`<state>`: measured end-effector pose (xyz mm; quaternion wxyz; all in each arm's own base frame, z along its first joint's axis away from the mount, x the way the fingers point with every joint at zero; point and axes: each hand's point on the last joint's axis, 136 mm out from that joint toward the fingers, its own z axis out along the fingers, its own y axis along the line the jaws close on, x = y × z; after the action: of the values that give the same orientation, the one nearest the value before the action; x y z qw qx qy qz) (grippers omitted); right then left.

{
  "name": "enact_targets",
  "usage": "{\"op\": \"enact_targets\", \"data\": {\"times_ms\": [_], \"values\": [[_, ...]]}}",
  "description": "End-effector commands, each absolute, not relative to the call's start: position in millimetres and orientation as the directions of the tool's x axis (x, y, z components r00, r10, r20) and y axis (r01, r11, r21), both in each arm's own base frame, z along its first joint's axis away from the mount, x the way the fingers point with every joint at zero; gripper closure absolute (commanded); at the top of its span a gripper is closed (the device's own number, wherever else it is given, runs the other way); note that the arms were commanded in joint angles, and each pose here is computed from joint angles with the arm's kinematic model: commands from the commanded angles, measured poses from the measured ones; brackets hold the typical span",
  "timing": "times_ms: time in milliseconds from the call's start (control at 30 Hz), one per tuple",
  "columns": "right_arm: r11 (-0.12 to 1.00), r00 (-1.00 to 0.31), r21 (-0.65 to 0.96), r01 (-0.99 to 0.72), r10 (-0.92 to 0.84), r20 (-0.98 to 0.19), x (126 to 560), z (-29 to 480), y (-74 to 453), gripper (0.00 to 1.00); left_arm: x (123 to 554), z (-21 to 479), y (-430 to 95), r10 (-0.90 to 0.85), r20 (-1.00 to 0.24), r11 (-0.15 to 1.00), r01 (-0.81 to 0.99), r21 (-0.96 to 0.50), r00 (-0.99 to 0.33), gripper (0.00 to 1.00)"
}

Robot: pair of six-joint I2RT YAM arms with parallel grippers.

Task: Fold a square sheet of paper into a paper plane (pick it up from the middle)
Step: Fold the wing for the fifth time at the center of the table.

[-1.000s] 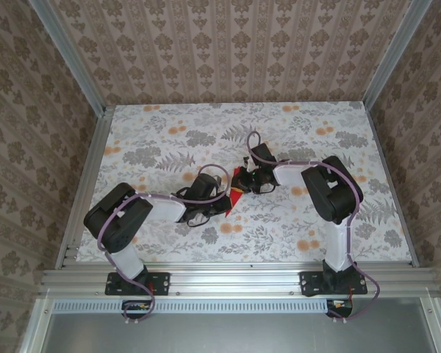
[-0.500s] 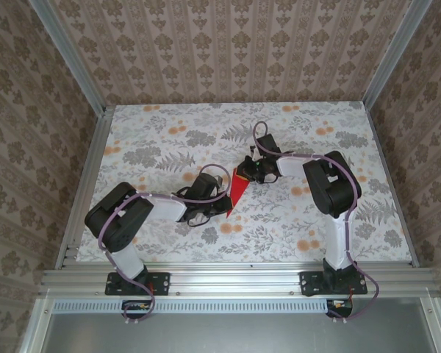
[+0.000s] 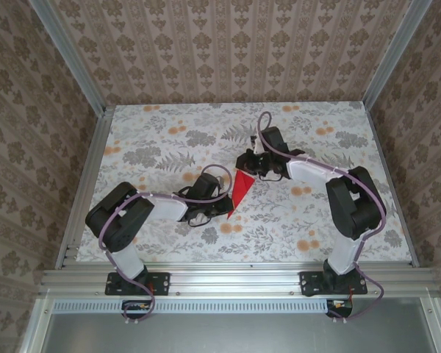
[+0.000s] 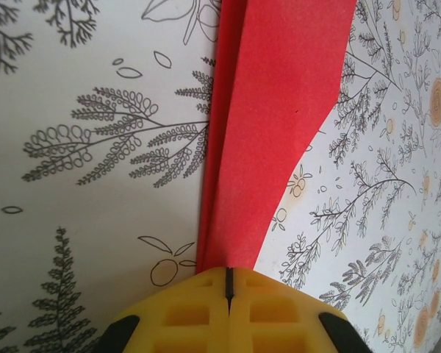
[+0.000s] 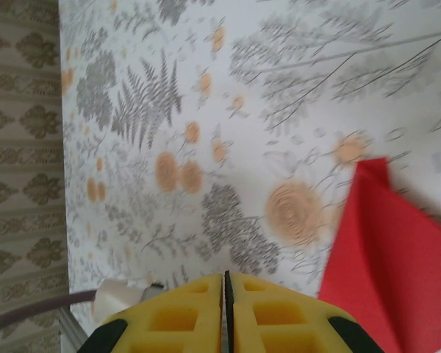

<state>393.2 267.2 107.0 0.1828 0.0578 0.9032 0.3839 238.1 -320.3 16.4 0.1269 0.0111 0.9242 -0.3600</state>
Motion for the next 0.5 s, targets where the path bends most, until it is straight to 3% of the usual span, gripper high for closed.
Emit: {"op": "enact_targets", "data": {"times_ms": [0, 300, 467], "values": [[0.741, -0.956, 0.671, 0.028, 0.217, -0.199, 367.7, 65.6, 269.8, 0.89, 174.7, -57.0, -264.7, 0.011, -0.007, 0.894, 0.013, -0.447, -1.0, 1.0], [0.729, -0.977, 0.681, 0.074, 0.19, -0.097, 362.0, 21.7, 294.1, 0.93, 172.0, -57.6, -264.0, 0.014, 0.001, 0.892, 0.012, -0.451, -1.0, 1.0], [0.769, -0.973, 0.633, 0.085, 0.201, -0.113, 372.0, 5.5, 282.0, 0.94, 166.2, -58.9, -260.6, 0.022, 0.021, 0.896, 0.01, -0.445, -1.0, 1.0]]}}
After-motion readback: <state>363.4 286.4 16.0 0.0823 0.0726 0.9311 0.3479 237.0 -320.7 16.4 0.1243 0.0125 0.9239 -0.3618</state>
